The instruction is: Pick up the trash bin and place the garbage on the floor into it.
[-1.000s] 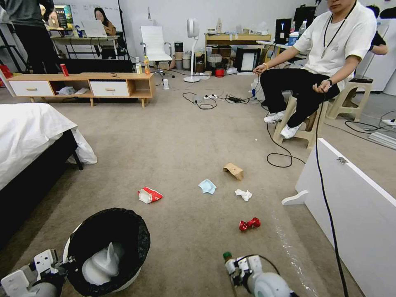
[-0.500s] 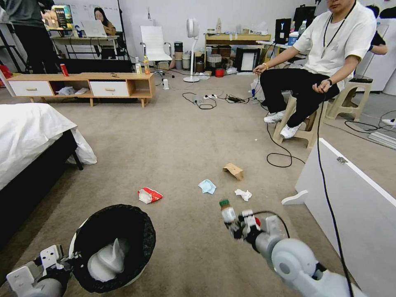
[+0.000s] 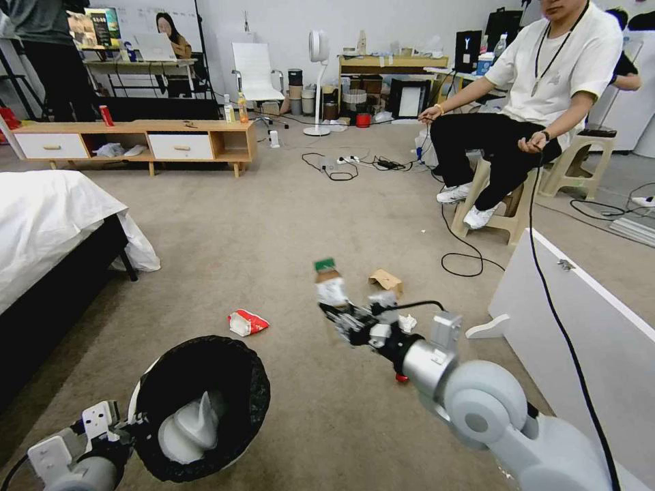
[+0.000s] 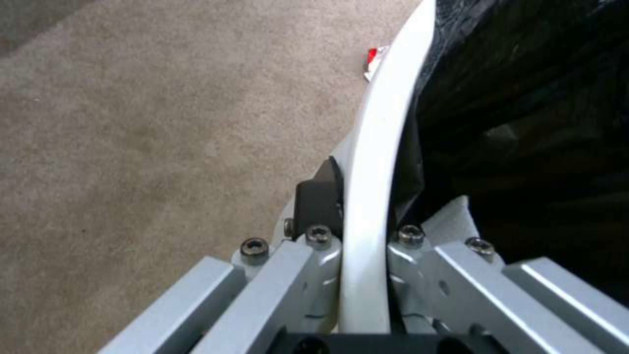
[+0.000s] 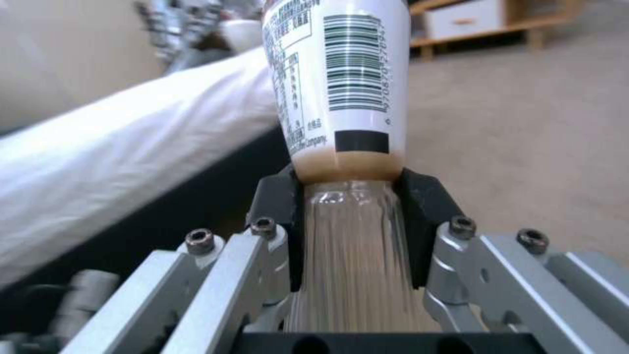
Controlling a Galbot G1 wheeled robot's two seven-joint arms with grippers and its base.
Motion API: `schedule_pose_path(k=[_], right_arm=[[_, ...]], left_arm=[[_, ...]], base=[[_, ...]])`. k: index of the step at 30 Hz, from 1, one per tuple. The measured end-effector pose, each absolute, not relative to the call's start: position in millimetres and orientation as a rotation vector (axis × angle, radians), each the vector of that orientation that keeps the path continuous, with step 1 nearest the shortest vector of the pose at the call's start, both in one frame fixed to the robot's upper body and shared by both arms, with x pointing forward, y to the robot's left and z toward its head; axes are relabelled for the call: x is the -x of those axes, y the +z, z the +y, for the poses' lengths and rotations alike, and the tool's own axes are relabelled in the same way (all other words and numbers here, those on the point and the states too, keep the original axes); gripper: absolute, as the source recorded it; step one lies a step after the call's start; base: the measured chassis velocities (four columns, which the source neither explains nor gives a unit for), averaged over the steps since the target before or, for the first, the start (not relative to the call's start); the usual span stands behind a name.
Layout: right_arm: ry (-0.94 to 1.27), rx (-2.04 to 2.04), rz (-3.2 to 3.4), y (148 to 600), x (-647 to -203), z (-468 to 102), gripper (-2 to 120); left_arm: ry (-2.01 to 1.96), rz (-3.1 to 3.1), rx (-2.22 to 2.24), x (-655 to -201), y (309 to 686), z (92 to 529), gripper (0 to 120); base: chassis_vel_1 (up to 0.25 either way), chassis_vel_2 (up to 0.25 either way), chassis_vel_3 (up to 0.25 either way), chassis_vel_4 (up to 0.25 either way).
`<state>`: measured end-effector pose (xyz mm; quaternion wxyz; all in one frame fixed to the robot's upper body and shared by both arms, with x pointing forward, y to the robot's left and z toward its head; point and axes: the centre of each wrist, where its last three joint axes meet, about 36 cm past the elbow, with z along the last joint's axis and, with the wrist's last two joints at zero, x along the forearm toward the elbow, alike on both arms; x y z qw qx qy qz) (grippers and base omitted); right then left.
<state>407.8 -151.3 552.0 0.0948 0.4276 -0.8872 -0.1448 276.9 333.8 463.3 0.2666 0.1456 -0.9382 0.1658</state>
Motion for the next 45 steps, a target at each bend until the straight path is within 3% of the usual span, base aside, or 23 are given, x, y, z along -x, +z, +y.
schedule_pose_path(k=[14,30,45], right_arm=[[-0.432,-1.478,-2.421,561,-413,-82,26],[-0.089,-1.430,-2.293,570,-399,-20,26],[0.075,-1.374,-2.218,570,-388,7,26]], left_arm=[[0.439,-2.535,-0.395,-279,463,335,2],[0.441,-2.542,-0.402,-277,466,334,2],[0.446,-2.546,-0.407,-275,468,332,2]], base=[[0.000,0.000,0.000,0.000],[0.000,0.000,0.000,0.000],[0.000,0.000,0.000,0.000]])
